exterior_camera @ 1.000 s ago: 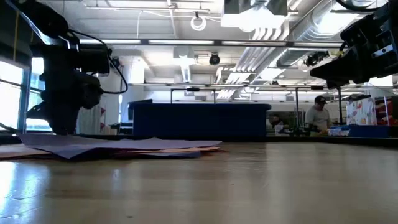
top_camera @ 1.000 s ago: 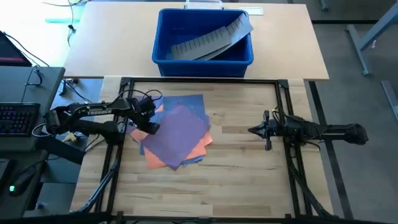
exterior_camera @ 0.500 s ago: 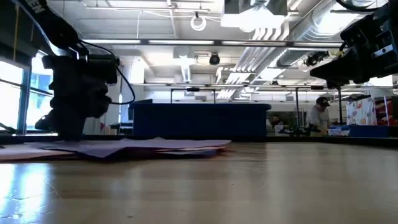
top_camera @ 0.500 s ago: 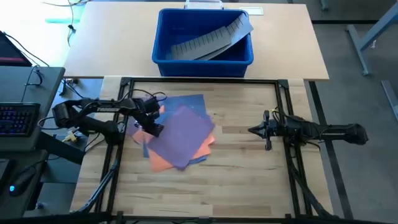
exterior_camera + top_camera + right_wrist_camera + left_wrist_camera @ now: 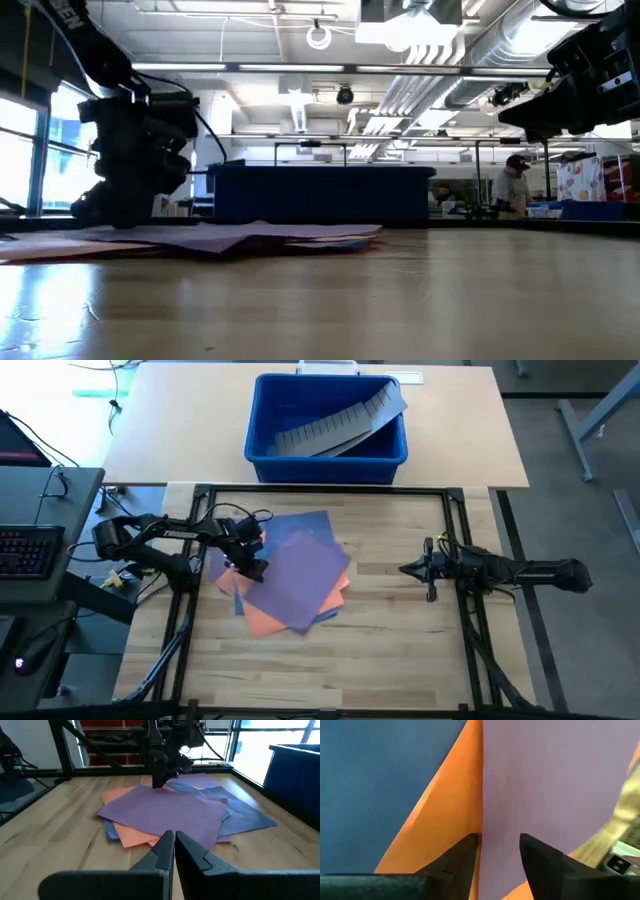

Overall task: Organize paper
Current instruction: Move the purple paper to the bottom right of the table

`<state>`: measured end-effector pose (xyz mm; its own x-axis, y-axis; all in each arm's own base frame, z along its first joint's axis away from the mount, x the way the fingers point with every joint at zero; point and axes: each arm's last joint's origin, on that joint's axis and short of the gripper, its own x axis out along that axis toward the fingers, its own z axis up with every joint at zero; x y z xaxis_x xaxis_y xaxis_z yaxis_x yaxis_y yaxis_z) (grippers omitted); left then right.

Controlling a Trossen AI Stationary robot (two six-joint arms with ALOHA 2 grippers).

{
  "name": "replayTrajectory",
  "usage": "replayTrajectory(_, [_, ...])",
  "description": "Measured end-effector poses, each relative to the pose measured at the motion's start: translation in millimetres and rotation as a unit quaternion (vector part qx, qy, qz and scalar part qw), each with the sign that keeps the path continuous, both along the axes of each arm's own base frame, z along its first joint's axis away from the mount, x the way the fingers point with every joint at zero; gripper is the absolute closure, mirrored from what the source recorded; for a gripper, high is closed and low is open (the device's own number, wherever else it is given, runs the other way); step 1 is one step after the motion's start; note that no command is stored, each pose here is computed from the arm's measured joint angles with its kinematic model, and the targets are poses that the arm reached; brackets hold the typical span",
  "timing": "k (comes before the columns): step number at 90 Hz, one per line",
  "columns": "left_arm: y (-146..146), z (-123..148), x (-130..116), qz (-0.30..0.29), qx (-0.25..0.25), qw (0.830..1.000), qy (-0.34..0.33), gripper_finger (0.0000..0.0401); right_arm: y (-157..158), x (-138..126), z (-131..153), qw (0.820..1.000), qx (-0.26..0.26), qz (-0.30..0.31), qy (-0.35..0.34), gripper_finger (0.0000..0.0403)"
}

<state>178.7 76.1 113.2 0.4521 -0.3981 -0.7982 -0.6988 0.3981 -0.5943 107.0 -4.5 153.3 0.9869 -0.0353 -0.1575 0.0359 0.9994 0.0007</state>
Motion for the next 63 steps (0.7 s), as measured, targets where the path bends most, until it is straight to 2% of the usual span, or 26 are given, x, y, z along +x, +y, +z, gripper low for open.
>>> replayTrajectory(10, [-1, -4, 9, 0.006, -0.003, 1.000, -0.014, 0.0278, 0, 0, 0, 1.000, 0.000, 0.000, 0.000, 0.0402])
replayTrajectory(20, [-4, -11, 15, 0.015, 0.007, 1.000, 0.000, 0.0296, 0, 0, 0, 1.000, 0.000, 0.000, 0.000, 0.0402])
replayTrajectory(36, [-12, -20, 28, -0.005, 0.042, 0.999, -0.002, 0.0381, 0, 0, 0, 1.000, 0.000, 0.000, 0.000, 0.0402])
replayTrajectory(42, [-15, -20, 31, -0.001, 0.048, 0.999, -0.009, 0.0394, 0, 0, 0, 1.000, 0.000, 0.000, 0.000, 0.0402])
replayTrajectory(52, [-16, -11, 35, 0.015, 0.062, 0.998, -0.011, 0.0400, 0, 0, 0, 1.000, 0.000, 0.000, 0.000, 0.0402])
replayTrajectory(63, [-14, 14, 41, 0.031, 0.097, 0.994, -0.041, 0.0401, 0, 0, 0, 1.000, 0.000, 0.000, 0.000, 0.0402])
